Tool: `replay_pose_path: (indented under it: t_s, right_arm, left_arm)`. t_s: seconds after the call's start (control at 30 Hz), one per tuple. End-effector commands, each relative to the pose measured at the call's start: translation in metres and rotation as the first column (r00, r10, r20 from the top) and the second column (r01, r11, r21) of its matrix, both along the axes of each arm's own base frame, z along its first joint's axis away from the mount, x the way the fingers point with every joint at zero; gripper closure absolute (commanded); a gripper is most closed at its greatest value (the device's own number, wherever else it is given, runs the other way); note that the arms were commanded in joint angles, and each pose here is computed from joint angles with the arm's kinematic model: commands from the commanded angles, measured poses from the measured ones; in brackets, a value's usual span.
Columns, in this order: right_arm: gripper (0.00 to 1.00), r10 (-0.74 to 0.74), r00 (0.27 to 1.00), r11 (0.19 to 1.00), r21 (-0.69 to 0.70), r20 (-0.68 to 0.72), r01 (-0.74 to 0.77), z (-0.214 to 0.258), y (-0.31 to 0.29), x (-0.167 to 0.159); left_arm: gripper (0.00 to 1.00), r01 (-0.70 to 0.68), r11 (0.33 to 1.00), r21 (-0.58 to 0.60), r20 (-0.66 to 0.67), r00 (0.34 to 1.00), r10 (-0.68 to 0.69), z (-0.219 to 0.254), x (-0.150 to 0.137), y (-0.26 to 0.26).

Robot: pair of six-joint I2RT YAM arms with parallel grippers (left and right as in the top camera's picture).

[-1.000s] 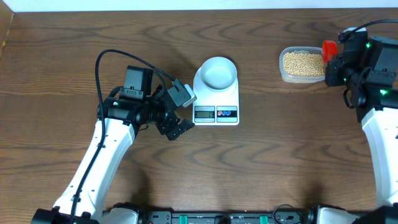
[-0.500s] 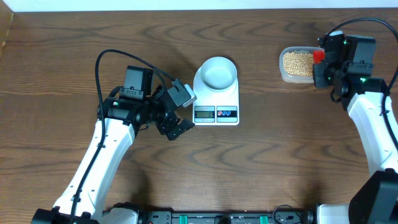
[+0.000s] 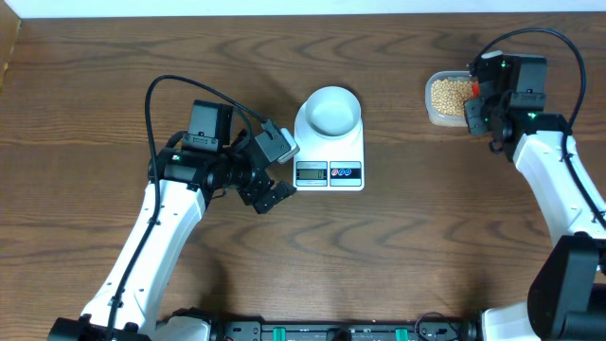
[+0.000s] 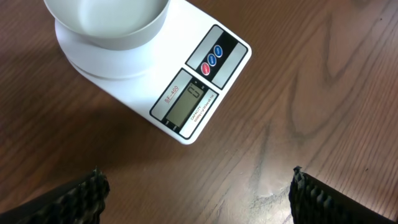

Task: Scoop item into bowl and weigh 50g on scale
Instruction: 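Lower the red scoop with the right gripper into the soybean tub, then drag the scoop through the soybeans with the right gripper to fill it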

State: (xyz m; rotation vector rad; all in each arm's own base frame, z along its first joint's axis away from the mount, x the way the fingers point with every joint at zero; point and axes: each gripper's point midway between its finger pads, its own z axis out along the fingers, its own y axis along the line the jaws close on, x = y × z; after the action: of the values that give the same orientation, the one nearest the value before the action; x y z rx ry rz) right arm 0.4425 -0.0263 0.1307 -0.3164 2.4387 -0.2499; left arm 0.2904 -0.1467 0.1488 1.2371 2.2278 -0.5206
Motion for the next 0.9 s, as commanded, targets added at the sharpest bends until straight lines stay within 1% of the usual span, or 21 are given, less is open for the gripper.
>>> replay_pose_path:
  t_s: [0.0, 0.13, 0.4, 0.57, 0.73, 0.87]
  right_arm:
    - [0.99, 0.028, 0.999, 1.000, -0.012, -0.019, -0.029, -0.006, 0.008, 0.005]
    - [0.99, 0.086, 0.996, 0.994, 0.068, -0.017, -0.084, -0.008, 0.026, 0.005]
    - [0.99, 0.069, 0.997, 0.989, 0.130, -0.041, -0.063, -0.012, 0.031, 0.000]
    - [0.99, 0.012, 0.999, 0.979, 0.202, -0.040, -0.003, -0.012, 0.027, 0.000]
    - [0.99, -0.046, 0.998, 0.951, 0.303, -0.050, 0.059, -0.012, 0.022, 0.000]
    - [0.99, -0.095, 0.993, 0.932, 0.344, -0.071, 0.114, -0.018, 0.012, -0.001]
  left_arm:
    - [0.05, 0.008, 1.000, -0.014, 0.023, 1.000, -0.007, 0.009, 0.004, -0.002]
    - [0.05, 0.008, 1.000, -0.014, 0.023, 1.000, -0.007, 0.009, 0.004, -0.002]
    - [0.05, 0.008, 1.000, -0.014, 0.023, 1.000, -0.007, 0.009, 0.004, -0.002]
    - [0.05, 0.008, 1.000, -0.014, 0.023, 1.000, -0.007, 0.009, 0.004, -0.002]
    - [0.05, 0.008, 1.000, -0.014, 0.023, 1.000, -0.007, 0.009, 0.004, -0.002]
    - [0.05, 0.008, 1.000, -0.014, 0.023, 1.000, -0.007, 0.009, 0.004, -0.002]
